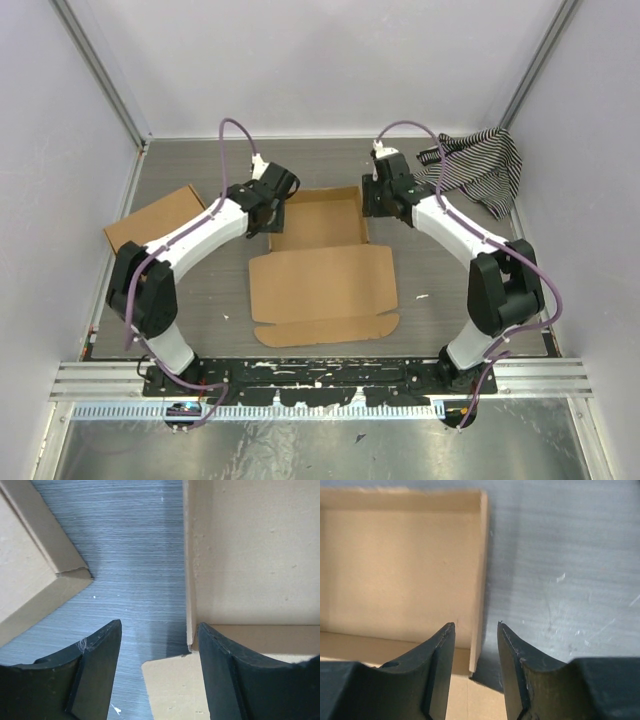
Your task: Fold the paper box
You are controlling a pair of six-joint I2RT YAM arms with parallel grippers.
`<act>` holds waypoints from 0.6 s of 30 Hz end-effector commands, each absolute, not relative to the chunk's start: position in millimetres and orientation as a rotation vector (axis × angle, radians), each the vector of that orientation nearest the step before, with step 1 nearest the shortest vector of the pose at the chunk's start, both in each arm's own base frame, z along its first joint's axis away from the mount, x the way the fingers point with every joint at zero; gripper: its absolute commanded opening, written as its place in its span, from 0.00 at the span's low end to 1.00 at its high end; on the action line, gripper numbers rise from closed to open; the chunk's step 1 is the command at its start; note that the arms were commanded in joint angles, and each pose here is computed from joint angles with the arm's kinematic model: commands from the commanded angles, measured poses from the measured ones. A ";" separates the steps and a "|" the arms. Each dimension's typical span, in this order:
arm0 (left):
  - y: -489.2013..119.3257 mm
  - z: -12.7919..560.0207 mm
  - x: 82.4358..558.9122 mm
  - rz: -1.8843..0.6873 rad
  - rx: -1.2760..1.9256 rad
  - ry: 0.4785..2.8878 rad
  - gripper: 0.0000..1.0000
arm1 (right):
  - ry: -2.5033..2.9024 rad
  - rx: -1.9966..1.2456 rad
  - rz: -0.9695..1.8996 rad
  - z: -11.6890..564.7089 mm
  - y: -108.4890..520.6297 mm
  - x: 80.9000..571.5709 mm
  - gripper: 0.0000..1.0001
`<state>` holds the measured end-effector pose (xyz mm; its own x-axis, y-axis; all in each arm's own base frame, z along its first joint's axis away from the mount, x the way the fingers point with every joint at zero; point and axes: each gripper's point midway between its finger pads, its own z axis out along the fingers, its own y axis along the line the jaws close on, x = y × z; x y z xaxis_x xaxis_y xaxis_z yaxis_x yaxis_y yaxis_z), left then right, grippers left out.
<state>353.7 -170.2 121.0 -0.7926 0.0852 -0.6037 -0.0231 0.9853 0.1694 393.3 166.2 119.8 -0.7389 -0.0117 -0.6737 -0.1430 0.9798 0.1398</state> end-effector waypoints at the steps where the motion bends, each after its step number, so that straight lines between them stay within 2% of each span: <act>1: -159.5 164.5 348.7 0.151 -0.003 2.395 0.69 | 2.175 -0.279 0.266 182.9 186.3 440.6 0.46; 5: -153.8 173.5 335.5 0.092 -0.025 2.365 0.69 | 2.183 -0.356 0.217 178.3 196.4 478.3 0.47; 8: -150.6 173.5 322.6 0.046 -0.036 2.364 0.69 | 2.133 -0.508 0.279 174.0 221.9 502.5 0.53; 10: -148.6 173.3 314.0 0.015 -0.042 2.361 0.69 | 2.076 -0.637 0.334 170.8 241.5 512.2 0.57; 18: -138.8 157.9 291.7 -0.018 -0.048 2.372 0.68 | 1.905 -0.877 0.435 174.1 278.7 526.0 0.58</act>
<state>296.0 -136.7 155.4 -0.7363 -0.0051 -0.6767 -0.0317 0.9991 0.0270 508.6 247.1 108.6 -0.5137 -0.3766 -0.7709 -0.6069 0.7946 0.0162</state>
